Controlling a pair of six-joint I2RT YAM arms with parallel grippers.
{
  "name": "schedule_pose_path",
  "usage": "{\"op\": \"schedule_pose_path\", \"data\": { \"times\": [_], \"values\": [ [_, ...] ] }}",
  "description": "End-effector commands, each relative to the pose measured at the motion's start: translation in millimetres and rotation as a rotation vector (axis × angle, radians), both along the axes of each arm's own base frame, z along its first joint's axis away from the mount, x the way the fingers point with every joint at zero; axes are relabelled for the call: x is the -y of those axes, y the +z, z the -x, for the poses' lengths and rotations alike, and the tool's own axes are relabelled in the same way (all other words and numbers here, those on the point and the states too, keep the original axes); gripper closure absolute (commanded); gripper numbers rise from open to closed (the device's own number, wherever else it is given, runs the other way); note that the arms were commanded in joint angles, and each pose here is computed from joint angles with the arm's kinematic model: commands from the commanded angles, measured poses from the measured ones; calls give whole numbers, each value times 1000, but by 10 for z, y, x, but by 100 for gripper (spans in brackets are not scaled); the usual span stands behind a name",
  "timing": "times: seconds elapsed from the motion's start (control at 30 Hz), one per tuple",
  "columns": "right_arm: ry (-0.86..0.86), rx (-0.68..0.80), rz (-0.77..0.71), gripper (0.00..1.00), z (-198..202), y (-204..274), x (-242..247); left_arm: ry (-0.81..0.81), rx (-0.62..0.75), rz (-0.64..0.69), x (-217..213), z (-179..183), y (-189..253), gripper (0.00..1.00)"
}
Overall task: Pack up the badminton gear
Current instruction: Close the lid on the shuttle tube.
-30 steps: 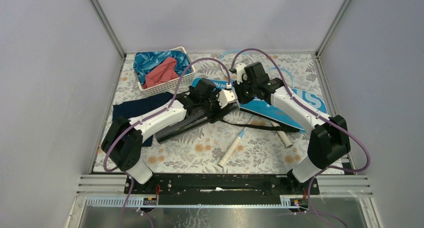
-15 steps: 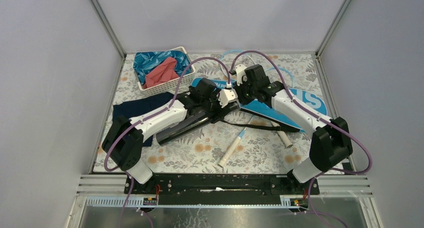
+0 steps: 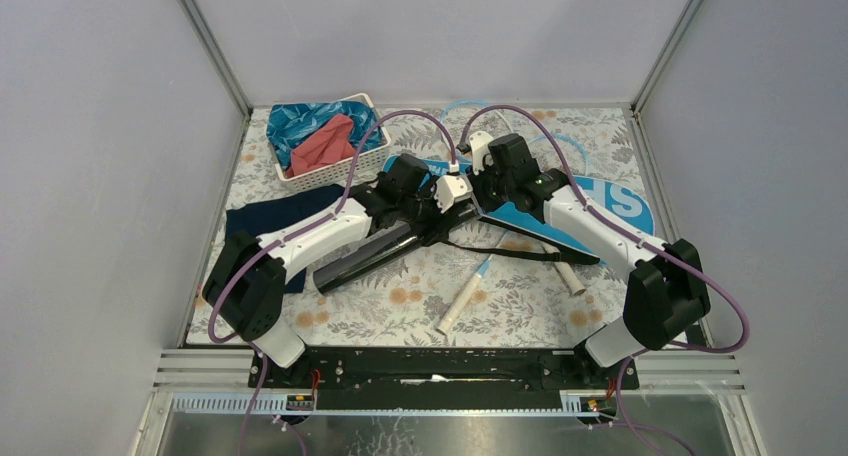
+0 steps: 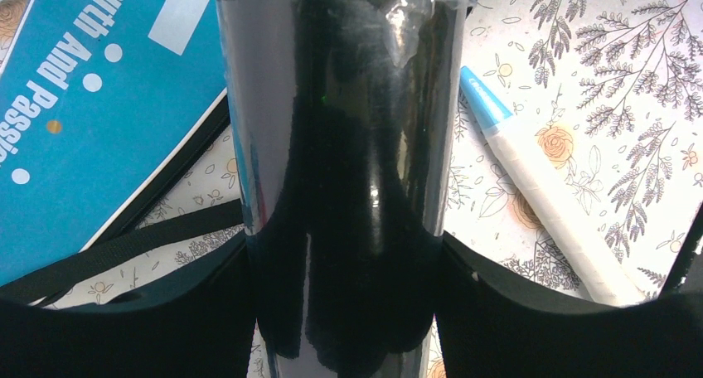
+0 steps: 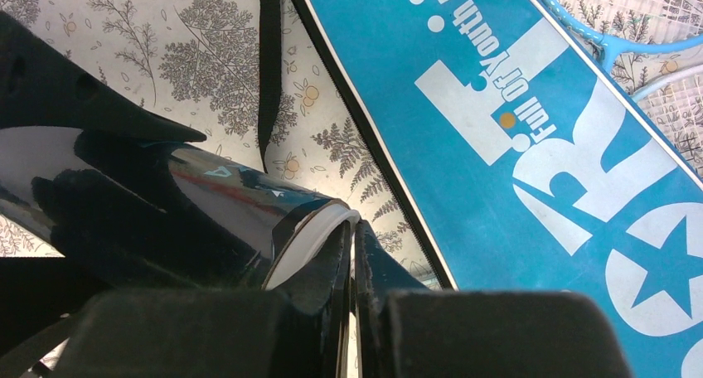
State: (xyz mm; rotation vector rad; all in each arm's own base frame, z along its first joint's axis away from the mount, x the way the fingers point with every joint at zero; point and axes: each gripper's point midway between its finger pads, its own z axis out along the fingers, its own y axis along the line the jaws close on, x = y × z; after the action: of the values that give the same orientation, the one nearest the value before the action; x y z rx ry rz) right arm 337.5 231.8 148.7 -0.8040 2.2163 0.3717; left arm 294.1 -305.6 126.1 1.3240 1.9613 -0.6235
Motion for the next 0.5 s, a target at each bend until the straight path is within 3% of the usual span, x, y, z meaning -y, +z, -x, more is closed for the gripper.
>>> {"op": "schedule_pose_path", "data": {
  "times": [0.0, 0.47],
  "values": [
    [154, -26, -11, 100, 359, -80, -276, -11, 125, 200, 308, -258, 542, 100],
    [293, -19, -23, 100, 542, -116, -420, -66, 156, 160, 276, -258, 442, 100]
  ]
}}
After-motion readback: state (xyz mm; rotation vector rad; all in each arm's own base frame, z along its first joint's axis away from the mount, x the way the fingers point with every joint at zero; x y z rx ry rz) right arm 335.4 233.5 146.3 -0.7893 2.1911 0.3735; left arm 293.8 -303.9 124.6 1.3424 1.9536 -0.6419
